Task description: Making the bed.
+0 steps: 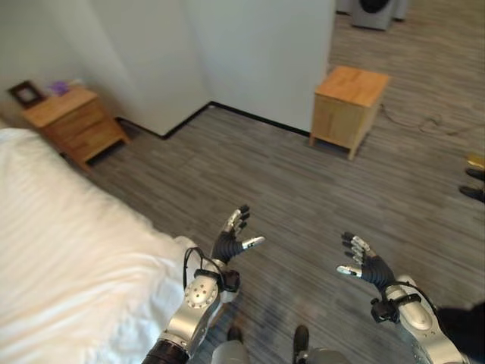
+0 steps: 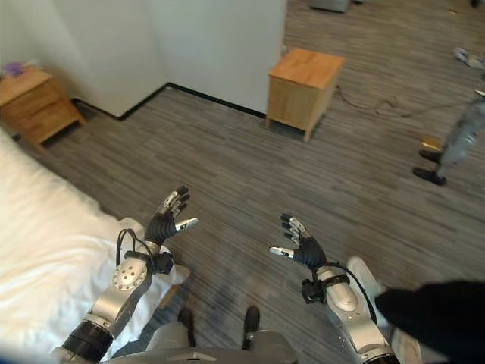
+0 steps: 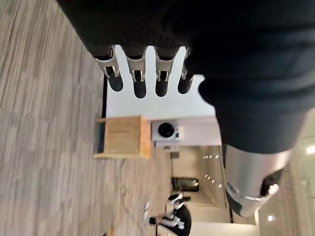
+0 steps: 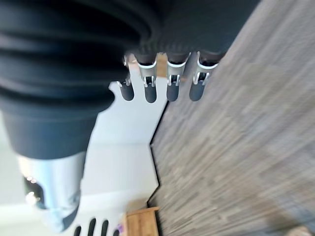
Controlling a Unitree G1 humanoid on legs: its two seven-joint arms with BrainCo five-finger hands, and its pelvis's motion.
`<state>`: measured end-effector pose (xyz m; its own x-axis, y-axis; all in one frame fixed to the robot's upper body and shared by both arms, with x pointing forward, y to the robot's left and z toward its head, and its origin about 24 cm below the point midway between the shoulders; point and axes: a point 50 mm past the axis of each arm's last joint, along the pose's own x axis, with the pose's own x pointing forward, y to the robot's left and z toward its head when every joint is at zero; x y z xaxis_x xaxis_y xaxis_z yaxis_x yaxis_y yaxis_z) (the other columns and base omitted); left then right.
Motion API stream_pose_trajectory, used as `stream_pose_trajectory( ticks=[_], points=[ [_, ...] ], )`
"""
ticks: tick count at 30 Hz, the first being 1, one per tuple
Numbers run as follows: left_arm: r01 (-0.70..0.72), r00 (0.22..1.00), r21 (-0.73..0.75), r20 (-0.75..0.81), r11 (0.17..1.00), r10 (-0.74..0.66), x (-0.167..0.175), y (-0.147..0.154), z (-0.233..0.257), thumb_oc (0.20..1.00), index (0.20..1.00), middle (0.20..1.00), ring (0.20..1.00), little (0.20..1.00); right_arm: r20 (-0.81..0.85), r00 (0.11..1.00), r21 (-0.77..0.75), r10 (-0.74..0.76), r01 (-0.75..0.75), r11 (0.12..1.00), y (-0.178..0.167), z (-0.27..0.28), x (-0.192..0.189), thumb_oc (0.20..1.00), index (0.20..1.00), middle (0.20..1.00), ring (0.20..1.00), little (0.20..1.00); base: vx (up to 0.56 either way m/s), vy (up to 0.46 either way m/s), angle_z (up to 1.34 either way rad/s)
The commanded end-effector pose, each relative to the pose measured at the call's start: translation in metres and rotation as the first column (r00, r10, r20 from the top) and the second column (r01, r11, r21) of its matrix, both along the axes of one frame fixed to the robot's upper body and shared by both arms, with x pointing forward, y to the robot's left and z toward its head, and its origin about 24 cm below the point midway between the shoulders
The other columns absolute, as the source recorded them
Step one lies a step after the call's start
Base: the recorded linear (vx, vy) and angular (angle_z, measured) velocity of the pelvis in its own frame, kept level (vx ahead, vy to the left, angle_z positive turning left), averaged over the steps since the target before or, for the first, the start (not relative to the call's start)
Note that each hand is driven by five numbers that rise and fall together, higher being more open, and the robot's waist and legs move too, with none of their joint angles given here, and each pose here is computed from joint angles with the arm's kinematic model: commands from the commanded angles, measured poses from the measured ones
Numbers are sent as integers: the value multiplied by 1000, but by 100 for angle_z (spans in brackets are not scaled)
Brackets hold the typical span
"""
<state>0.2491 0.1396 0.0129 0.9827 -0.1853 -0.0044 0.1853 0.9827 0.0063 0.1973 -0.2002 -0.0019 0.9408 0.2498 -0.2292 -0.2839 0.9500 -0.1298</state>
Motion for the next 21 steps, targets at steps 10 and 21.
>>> stream_pose_trajectory(
  ticks=[10, 21],
  points=[
    [-28, 986, 14, 166, 1000, 25, 4, 15, 34, 1000, 1000, 1000, 1000, 1000, 157, 988, 98, -8, -7, 995, 14, 26, 21, 1000, 1000, 1000, 1000, 1000, 364, 20, 37],
    [48, 979, 49, 195, 998, -57, 6, 6, 44, 1000, 1000, 1000, 1000, 1000, 219, 976, 36, 14, -23, 999, 19, 37, 20, 1000, 1000, 1000, 1000, 1000, 249, -12, 77]
  ],
)
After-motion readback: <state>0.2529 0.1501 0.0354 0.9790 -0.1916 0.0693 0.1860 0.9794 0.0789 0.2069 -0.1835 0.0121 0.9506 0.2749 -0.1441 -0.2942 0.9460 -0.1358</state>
